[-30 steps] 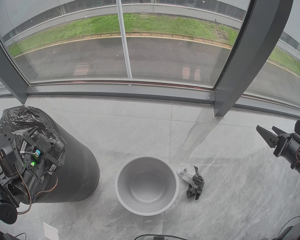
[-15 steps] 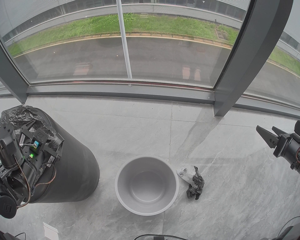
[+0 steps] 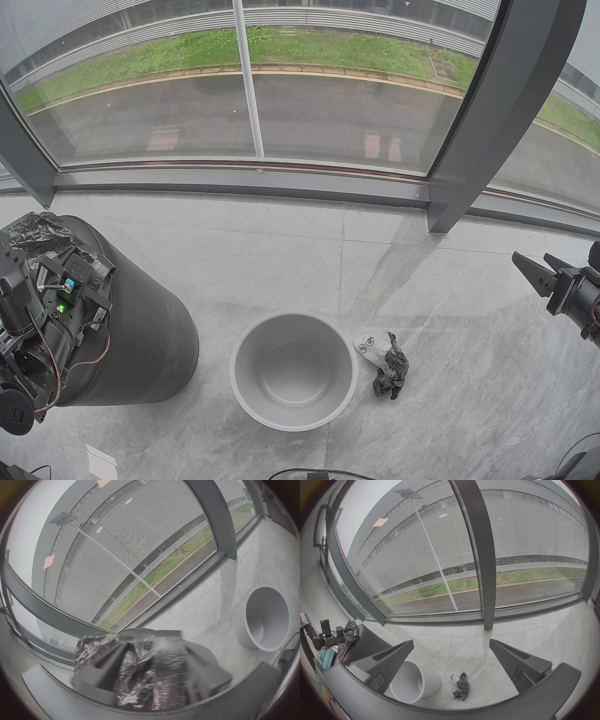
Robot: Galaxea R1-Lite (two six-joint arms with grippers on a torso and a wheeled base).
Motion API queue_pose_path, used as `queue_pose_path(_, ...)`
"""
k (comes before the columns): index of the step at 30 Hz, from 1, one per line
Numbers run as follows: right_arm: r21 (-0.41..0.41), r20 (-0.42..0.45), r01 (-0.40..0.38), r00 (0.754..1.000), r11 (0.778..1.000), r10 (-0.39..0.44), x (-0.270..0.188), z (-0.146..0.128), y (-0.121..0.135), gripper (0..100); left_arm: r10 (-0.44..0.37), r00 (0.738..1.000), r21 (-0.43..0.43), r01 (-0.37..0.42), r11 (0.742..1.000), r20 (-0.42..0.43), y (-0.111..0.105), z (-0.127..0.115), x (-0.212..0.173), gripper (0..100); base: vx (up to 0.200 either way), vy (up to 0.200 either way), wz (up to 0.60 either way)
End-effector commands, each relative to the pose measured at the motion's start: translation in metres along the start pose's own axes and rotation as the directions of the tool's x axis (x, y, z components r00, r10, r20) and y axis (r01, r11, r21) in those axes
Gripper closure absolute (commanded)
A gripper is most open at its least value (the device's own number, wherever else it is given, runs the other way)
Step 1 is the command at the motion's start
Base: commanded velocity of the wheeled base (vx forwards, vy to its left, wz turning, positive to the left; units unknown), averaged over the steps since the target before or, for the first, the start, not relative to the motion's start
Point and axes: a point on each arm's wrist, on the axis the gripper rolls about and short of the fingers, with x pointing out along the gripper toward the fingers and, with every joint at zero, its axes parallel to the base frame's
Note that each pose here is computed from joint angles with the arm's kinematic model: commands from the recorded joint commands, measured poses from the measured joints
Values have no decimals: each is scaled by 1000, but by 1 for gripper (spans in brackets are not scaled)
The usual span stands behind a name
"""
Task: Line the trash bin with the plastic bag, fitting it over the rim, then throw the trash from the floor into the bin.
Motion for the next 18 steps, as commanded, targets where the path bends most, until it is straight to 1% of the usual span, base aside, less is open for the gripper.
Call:
queue_pose_path(1, 0, 4, -2, 1000, 1000, 2, -1, 1, 0, 0, -2, 1000, 1, 2, 1000, -1, 0, 0, 1, 100, 0, 0, 0)
queue_pose_path(13, 0, 5, 0, 1000, 1000, 0, -1, 1, 0, 0, -5, 1000, -3, 5, 1000, -3, -1, -1, 0, 100, 0, 0, 0)
queue_pose_path(18, 0, 4, -2, 1000, 1000, 2, -1, 1, 0, 0, 7, 1000, -39, -7, 999, 13, 2, 3, 0, 100, 0, 0, 0)
